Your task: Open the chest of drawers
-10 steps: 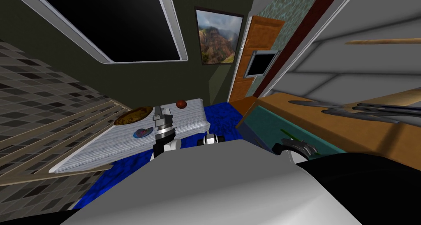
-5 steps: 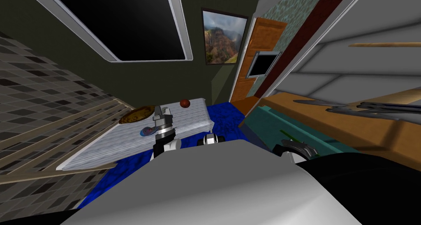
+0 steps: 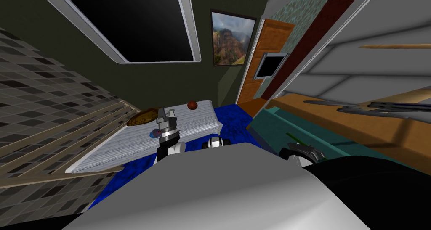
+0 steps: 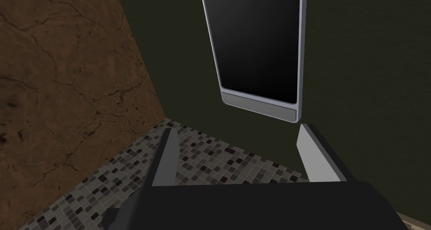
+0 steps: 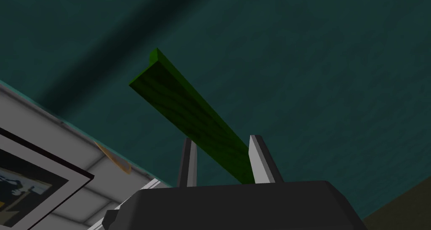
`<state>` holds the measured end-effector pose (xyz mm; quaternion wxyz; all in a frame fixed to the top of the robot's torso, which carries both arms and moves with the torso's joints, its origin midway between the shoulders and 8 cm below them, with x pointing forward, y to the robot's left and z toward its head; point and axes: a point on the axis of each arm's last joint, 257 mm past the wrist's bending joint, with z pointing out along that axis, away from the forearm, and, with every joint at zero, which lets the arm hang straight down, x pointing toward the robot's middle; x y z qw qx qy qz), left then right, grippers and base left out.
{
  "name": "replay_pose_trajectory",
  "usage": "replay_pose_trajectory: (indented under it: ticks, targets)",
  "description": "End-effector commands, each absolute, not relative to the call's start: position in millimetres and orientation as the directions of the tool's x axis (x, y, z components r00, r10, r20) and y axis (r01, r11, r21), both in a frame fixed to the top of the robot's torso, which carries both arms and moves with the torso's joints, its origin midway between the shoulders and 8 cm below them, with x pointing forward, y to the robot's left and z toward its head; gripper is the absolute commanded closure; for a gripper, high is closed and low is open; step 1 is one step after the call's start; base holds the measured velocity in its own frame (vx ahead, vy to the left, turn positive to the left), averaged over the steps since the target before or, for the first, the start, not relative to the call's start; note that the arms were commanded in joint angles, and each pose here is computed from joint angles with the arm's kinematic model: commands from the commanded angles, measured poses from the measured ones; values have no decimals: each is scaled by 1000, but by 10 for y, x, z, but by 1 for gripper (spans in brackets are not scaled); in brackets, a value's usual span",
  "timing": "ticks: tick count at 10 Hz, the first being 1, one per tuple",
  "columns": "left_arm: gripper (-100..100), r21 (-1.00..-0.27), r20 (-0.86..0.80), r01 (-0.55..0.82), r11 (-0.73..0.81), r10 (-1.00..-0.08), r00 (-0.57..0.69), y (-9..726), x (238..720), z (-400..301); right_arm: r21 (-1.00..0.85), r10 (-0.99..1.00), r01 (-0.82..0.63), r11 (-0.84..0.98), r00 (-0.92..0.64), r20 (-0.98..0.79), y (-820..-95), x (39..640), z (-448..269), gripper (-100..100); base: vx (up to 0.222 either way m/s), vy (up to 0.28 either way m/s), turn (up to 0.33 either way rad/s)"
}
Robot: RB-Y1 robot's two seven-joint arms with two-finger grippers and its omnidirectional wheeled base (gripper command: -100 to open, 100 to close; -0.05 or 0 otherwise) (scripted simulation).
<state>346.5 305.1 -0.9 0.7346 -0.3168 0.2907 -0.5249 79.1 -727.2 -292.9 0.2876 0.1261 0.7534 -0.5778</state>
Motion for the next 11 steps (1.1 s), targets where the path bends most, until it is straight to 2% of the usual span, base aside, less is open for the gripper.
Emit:
replay_pose_trajectory:
  ticks: [1,8,11]
  targets:
    - [0,-771,-95,587,248,-955,280,3051,3465,-9,-797,-118,530,289,-807,-579,-7405,522,-2861,-100,16,50,153]
    - [0,-771,-95,587,248,-955,280,3051,3465,-10,-799,-45,550,242,-817,-575,-7813,-349,-2498,-100,28,54,129]
    - [0,-771,-95,587,248,-955,280,3051,3465,-9,-796,-28,552,249,-817,-576,-7800,-413,-2558,-100,12,24,42]
